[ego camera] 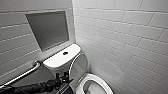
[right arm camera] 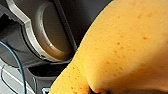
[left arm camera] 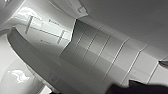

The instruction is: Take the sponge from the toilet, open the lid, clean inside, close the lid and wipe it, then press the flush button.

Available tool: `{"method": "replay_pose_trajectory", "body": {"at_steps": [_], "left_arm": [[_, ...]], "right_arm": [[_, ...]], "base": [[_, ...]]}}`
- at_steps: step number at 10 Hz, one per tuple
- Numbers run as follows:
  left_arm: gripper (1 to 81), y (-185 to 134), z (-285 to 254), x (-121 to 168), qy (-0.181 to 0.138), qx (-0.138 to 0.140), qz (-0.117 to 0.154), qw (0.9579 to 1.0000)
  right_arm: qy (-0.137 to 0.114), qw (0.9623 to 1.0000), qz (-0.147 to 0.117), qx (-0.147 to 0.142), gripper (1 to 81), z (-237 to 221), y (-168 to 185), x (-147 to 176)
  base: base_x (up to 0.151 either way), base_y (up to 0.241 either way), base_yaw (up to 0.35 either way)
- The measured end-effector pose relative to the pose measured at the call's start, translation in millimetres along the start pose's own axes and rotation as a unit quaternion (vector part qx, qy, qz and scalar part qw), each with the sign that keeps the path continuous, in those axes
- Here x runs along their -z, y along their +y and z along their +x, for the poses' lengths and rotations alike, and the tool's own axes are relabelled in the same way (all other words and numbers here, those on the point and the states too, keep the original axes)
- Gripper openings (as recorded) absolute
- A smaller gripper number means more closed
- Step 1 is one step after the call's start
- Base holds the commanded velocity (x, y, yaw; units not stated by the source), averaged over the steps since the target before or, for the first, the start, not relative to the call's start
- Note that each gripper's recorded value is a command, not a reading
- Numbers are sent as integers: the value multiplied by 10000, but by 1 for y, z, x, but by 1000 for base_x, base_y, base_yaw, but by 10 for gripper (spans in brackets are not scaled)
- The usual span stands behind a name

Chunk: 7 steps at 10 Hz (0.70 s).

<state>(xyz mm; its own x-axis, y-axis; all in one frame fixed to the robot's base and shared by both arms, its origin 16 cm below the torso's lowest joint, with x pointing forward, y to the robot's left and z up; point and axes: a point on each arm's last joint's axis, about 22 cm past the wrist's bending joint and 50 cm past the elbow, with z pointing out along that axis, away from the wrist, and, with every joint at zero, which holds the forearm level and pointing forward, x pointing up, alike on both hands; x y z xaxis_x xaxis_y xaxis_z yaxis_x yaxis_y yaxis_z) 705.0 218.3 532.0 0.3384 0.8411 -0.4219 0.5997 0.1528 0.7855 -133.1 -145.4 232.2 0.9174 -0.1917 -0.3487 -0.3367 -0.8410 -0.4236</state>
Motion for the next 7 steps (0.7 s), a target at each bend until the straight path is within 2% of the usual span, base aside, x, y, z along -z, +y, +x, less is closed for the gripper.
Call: {"method": "replay_pose_trajectory", "body": {"at_steps": [2, 3, 7], "left_arm": [[811, 1, 13, 9, 74, 47, 19, 10000], [811, 4, 24, 15, 181, 157, -4, 9997], [811, -7, 30, 30, 217, -24, 41, 9998]], "right_arm": [[0, 10000, 8, -4, 10, 0, -1, 0], [-1, 10000, 13, -5, 10, 0, -1, 0], [2, 10000, 17, -7, 10, 0, -1, 0]], "base": [[0, 0, 0], [0, 0, 0], [0, 0, 0]]}}
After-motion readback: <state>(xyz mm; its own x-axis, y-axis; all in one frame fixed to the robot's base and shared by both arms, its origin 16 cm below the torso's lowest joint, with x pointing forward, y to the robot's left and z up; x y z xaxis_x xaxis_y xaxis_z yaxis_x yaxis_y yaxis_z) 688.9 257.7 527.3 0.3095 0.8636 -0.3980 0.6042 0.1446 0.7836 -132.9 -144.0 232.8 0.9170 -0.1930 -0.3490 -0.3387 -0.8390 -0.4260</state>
